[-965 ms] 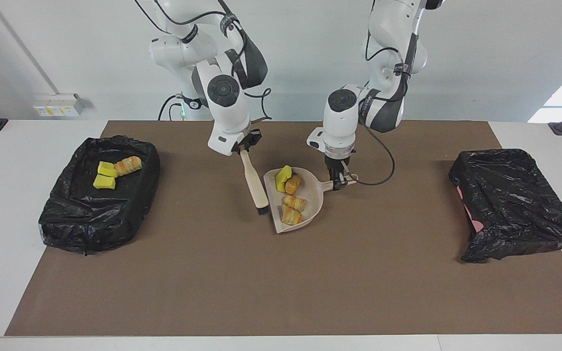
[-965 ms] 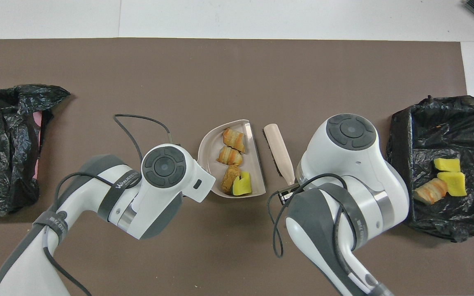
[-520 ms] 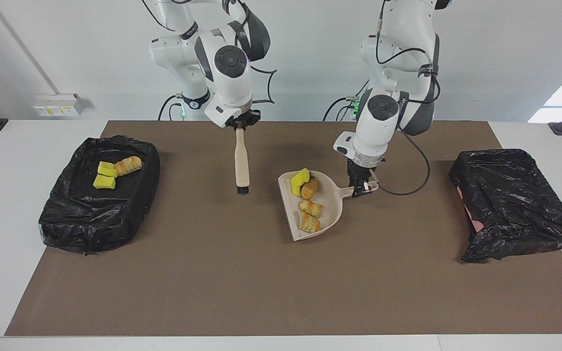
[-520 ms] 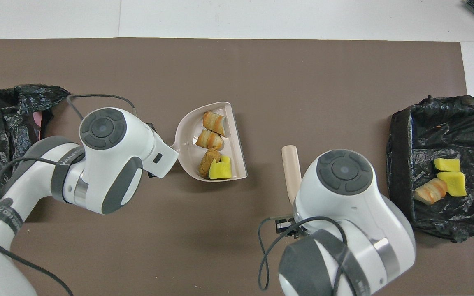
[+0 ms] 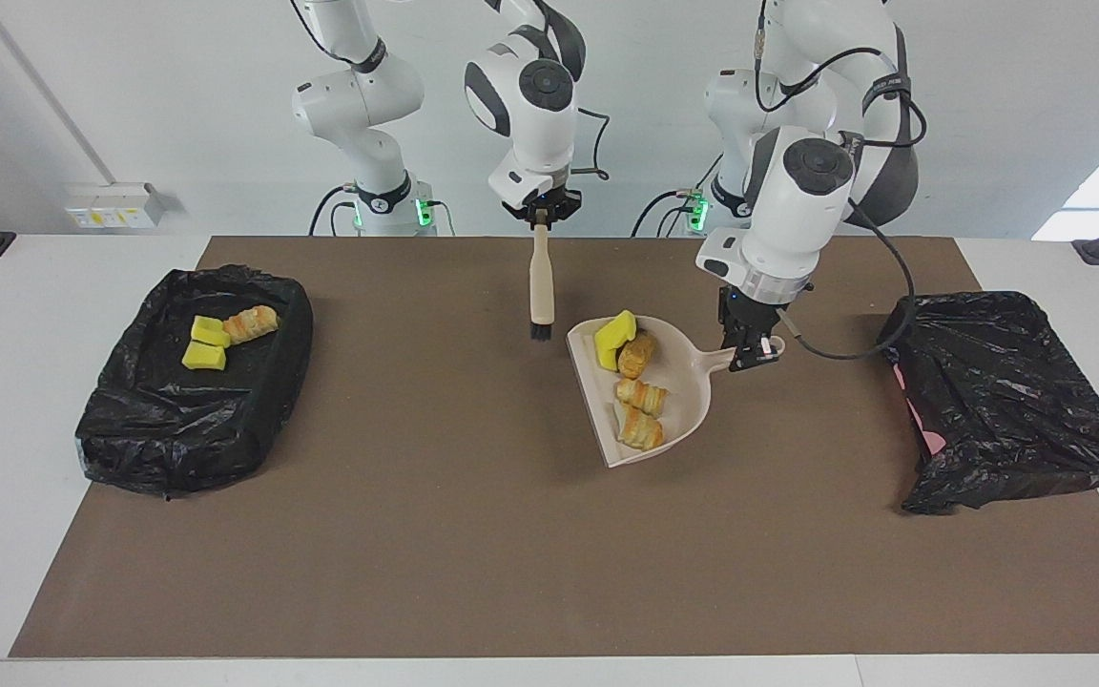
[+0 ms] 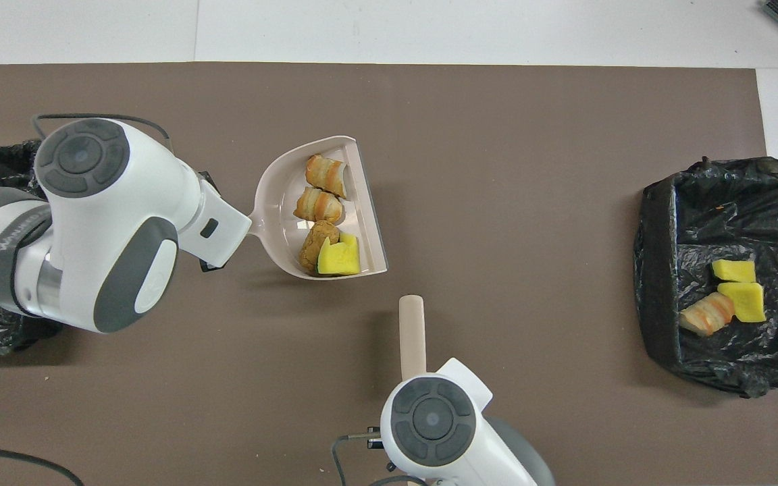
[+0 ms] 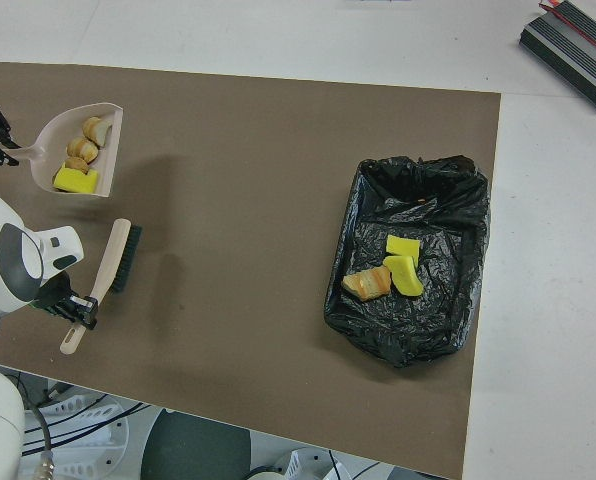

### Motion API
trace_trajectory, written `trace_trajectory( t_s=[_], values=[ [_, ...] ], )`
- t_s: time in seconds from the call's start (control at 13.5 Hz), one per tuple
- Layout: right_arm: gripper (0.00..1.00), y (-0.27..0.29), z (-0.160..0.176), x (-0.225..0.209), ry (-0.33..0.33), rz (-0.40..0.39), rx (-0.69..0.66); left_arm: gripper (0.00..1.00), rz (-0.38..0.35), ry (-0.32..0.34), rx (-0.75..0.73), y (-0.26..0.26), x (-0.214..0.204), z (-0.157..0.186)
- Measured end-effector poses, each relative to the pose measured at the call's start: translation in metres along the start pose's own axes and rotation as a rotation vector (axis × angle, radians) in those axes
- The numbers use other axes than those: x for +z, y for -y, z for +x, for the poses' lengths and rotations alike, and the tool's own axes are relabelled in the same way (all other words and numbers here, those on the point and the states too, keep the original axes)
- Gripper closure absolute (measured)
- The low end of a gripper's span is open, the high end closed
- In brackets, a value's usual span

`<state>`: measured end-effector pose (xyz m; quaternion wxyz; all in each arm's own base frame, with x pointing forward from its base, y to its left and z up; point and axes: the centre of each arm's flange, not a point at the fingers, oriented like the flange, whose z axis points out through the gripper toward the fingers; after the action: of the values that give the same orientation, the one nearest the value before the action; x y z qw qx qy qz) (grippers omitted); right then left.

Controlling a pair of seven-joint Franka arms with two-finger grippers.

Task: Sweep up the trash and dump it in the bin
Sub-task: 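Carry the loaded dustpan with the left gripper to the nearby black bag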

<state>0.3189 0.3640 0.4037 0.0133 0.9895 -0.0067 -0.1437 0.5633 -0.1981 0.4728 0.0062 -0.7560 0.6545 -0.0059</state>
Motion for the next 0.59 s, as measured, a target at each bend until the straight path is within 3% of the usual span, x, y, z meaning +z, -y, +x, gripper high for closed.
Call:
trace_trajectory(
  t_s=[0.3, 0.59],
  values=[
    [0.74, 0.020, -0.001, 0.048, 0.000, 0.000, -0.017, 0.69, -0.002, 0.003, 0.006, 0.033, -0.040, -0.064],
    [0.74, 0.029, -0.001, 0.064, 0.003, 0.000, -0.020, 0.69, 0.008, 0.002, 0.035, 0.053, -0.050, -0.121]
  ],
)
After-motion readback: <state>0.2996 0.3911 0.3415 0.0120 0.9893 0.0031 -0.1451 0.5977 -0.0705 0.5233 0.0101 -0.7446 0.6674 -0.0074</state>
